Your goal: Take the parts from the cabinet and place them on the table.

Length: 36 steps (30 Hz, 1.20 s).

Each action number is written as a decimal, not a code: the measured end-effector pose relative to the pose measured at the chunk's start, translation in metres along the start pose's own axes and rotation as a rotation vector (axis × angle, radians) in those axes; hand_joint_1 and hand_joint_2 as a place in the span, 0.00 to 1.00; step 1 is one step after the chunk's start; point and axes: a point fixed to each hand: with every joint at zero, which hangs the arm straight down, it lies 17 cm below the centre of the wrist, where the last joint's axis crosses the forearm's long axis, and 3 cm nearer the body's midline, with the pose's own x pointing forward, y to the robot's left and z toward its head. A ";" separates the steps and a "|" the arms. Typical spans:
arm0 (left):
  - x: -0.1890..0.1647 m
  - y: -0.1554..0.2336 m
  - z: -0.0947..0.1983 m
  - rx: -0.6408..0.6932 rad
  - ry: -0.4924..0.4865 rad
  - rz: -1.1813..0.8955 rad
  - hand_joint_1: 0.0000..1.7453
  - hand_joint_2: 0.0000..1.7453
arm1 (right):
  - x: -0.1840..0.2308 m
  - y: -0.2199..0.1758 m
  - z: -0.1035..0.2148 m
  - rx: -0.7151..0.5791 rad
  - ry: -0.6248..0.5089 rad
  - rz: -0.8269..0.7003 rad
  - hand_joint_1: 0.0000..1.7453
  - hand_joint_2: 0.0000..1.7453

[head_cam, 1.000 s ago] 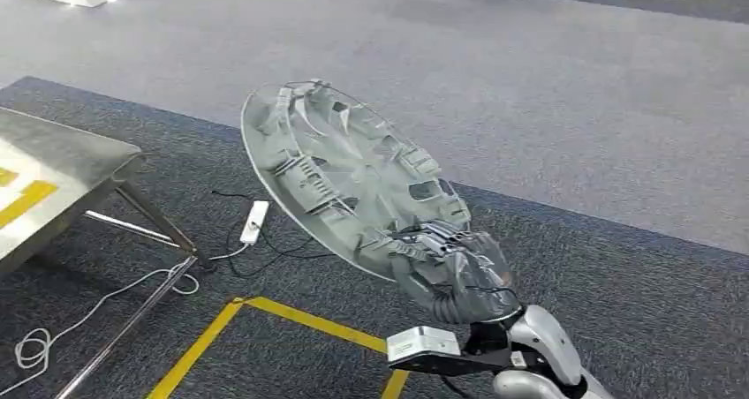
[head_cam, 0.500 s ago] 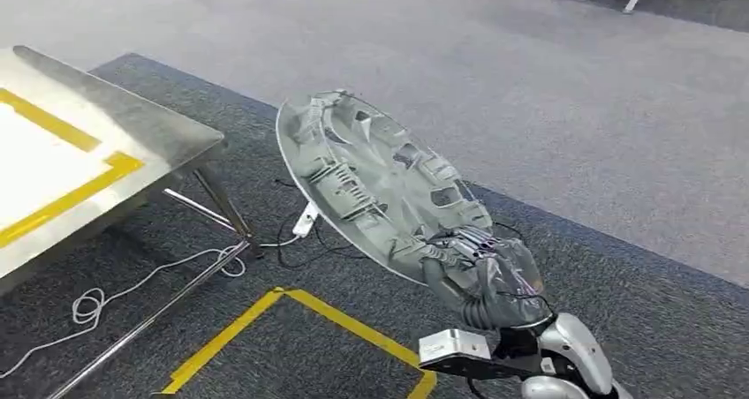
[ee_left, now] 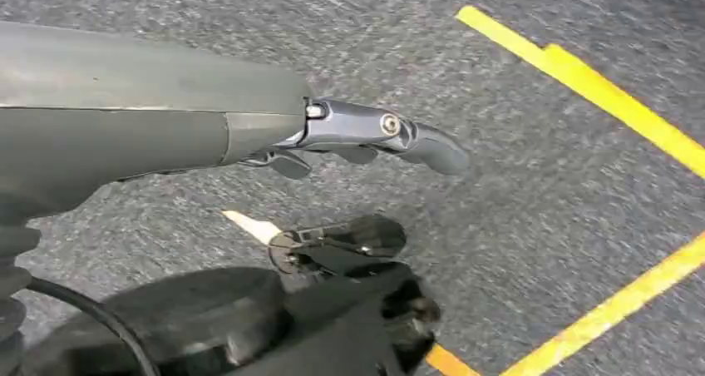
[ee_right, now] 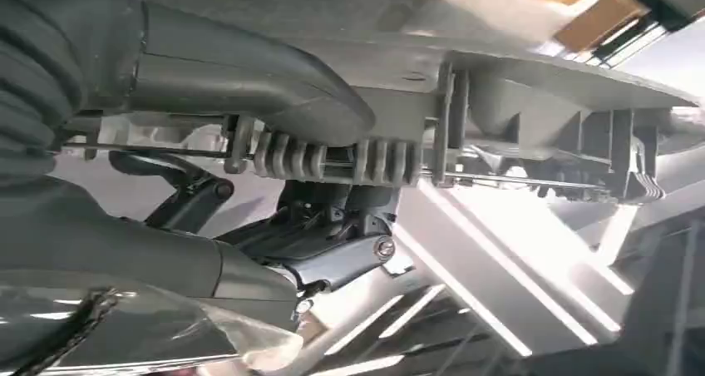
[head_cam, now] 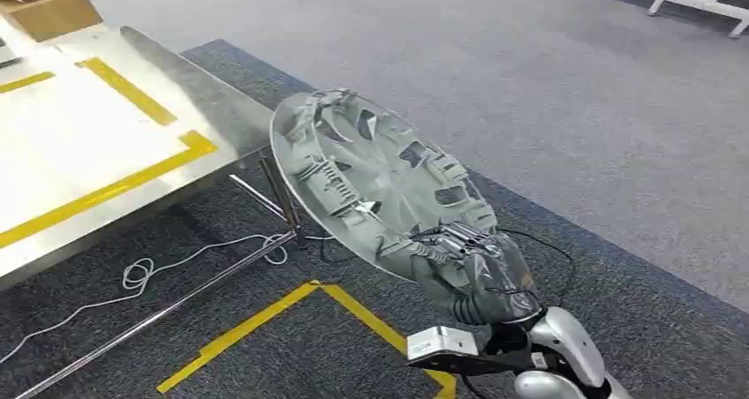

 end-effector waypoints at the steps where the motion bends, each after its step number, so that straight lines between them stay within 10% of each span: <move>1: -0.003 0.002 0.002 0.003 0.005 0.002 0.00 1.00 | 0.002 0.001 -0.002 0.000 -0.006 -0.003 1.00 1.00; 36: -0.005 0.043 -0.007 0.111 -0.003 0.012 0.00 1.00 | 0.013 0.012 -0.009 0.004 -0.042 -0.027 1.00 1.00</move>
